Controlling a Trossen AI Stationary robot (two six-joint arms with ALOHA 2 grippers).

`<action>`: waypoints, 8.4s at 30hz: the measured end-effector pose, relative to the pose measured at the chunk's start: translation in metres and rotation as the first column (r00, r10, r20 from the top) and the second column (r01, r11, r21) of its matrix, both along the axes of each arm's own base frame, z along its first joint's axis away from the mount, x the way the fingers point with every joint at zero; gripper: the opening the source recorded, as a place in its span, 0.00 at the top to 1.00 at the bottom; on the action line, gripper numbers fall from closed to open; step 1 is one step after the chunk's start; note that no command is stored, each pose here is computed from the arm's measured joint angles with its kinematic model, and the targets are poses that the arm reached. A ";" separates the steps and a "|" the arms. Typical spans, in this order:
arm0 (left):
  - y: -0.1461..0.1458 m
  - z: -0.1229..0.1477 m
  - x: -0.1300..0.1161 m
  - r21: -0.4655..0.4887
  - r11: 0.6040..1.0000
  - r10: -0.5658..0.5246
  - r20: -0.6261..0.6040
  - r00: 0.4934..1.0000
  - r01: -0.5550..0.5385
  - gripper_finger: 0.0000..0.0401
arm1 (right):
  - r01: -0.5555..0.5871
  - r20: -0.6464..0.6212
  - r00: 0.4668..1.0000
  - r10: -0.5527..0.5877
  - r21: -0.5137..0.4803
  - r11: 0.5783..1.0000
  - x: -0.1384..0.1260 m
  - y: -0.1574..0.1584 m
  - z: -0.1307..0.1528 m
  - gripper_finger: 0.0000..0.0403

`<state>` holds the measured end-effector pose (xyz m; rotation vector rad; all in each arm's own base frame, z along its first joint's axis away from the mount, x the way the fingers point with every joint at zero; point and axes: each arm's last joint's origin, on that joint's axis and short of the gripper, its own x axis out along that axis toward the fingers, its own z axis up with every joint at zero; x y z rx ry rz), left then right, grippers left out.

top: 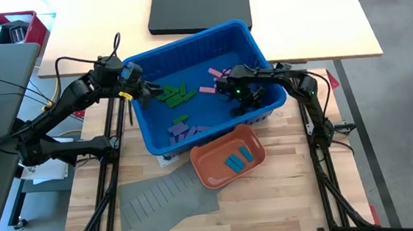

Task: Sort blocks
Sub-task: Put the blue block into the orange bin, then adjust the blue bin, then put the blue block into the orange bin

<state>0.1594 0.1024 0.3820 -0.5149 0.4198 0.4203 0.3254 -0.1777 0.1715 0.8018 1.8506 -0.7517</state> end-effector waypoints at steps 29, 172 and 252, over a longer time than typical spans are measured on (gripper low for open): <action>0.000 0.000 0.000 -0.051 0.998 0.023 0.018 1.000 -0.022 0.61 | -0.046 0.424 0.890 0.165 -0.276 0.960 0.029 -0.011 0.111 0.87; 0.003 0.011 0.005 -0.023 0.999 0.047 0.142 0.989 -0.044 0.61 | -0.732 0.396 0.183 0.900 -0.556 0.393 0.036 0.078 0.226 0.80; 0.004 0.010 0.005 -0.019 0.999 0.053 0.130 0.990 -0.051 0.61 | 0.057 0.386 0.922 -0.036 -0.042 0.997 0.042 -0.053 0.064 0.38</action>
